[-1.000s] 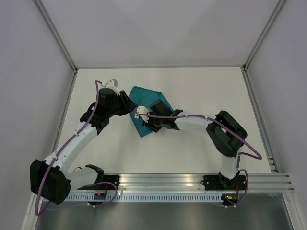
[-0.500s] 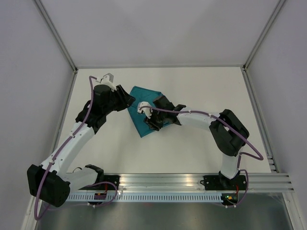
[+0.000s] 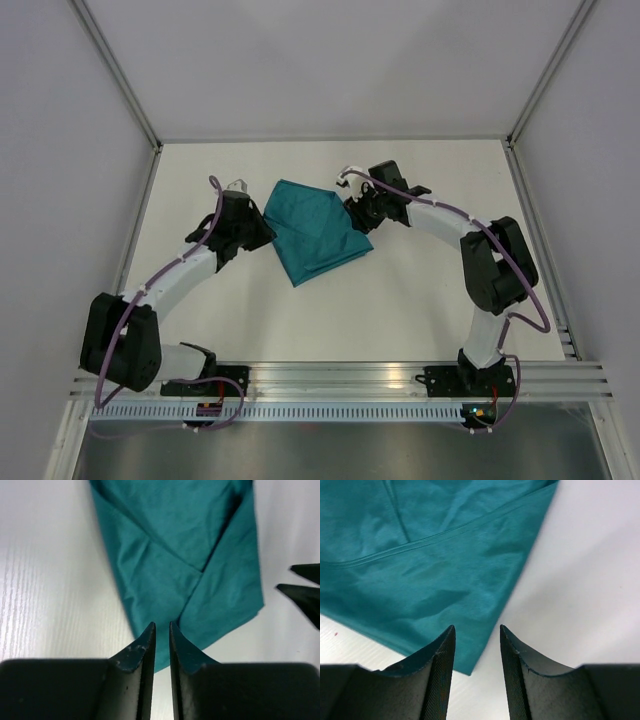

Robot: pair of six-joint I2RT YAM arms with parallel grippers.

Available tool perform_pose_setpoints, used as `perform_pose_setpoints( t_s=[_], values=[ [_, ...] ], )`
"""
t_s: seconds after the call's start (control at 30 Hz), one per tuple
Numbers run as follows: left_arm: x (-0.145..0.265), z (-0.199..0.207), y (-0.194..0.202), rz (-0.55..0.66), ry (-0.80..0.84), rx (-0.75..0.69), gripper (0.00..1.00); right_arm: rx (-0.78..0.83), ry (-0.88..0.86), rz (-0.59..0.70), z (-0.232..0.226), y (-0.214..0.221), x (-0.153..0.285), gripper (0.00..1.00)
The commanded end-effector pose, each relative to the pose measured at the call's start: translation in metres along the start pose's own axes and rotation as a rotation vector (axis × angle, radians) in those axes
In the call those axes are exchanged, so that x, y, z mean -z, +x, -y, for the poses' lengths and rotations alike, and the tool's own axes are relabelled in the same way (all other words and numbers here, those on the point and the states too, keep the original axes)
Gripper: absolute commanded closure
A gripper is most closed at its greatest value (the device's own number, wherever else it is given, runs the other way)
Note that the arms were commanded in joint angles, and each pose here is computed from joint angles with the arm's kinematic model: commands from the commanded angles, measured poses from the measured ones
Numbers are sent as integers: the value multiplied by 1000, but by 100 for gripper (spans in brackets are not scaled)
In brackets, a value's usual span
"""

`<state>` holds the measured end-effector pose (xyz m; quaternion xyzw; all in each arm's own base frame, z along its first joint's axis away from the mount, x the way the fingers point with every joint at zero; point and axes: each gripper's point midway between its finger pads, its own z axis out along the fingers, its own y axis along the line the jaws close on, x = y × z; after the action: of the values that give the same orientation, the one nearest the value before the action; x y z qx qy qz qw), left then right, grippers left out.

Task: Fold the napkin, place the utensils inside, and roll it up
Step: Fold the napkin

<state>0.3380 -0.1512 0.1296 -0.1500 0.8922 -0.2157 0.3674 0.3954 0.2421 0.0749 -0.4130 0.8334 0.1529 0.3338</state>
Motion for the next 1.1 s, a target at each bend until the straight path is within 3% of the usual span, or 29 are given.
perform_pose_setpoints(
  t_s=[0.0, 0.13, 0.57, 1.07],
  values=[
    [-19, -17, 5, 7, -60, 42, 80, -59, 16, -40, 18, 6, -6, 53],
    [-36, -34, 21, -39, -115, 42, 85, -81, -31, -73, 15, 14, -15, 53],
    [-78, -55, 47, -138, -184, 32, 85, -160, -60, -175, 5, 47, -23, 53],
    [-120, -34, 43, -254, -130, -50, 85, -250, -147, -257, -25, 73, -6, 54]
  ],
)
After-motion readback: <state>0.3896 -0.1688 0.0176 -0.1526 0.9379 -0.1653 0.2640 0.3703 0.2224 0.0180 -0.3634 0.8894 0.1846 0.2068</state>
